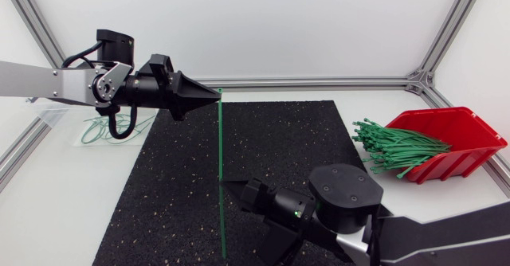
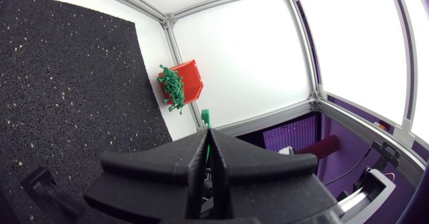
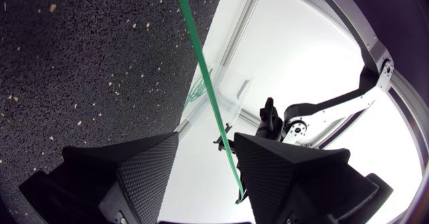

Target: Take a green cable tie from the red box, thread the tail through the head to close it, then place it in the transparent bin on the left.

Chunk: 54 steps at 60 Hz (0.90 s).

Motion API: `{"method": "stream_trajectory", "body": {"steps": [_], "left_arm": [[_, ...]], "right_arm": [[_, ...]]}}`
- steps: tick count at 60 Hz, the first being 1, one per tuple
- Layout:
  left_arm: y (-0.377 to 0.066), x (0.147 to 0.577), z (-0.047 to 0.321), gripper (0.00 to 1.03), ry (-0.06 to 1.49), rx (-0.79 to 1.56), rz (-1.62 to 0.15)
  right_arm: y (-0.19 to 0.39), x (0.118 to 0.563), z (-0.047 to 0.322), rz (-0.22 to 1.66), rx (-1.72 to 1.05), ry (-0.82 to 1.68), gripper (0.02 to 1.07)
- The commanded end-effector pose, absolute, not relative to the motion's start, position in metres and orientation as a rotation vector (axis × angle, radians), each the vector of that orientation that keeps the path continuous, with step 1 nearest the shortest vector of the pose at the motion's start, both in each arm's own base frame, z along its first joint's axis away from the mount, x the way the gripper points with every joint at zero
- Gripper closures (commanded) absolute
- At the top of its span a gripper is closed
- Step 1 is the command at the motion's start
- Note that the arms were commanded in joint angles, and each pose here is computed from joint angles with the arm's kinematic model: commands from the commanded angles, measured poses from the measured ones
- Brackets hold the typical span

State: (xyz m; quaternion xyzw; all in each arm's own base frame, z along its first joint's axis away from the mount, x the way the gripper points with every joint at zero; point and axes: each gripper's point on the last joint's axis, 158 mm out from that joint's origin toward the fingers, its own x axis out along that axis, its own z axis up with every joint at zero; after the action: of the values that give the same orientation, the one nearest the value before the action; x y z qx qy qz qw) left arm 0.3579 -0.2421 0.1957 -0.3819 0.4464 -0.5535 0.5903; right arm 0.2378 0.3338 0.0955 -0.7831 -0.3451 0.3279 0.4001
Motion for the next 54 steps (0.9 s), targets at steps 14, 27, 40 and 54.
{"method": "stream_trajectory", "body": {"steps": [14, 27, 40, 54], "left_arm": [[-0.248, 0.356, 0.182, 0.99, 1.062, -0.884, -1.279], [-0.252, 0.355, 0.178, 0.99, 1.074, -0.882, -1.278], [-0.251, 0.356, 0.175, 0.99, 1.076, -0.883, -1.273], [-0.253, 0.356, 0.174, 0.99, 1.083, -0.885, -1.271]], "right_arm": [[0.336, 0.221, 0.113, 0.825, -1.899, -0.944, 0.05], [0.331, 0.194, 0.097, 0.973, -1.822, -1.069, 0.05], [0.336, 0.194, 0.094, 1.004, -1.800, -1.082, 0.05], [0.342, 0.180, 0.099, 1.046, -1.740, -1.158, 0.05]]}}
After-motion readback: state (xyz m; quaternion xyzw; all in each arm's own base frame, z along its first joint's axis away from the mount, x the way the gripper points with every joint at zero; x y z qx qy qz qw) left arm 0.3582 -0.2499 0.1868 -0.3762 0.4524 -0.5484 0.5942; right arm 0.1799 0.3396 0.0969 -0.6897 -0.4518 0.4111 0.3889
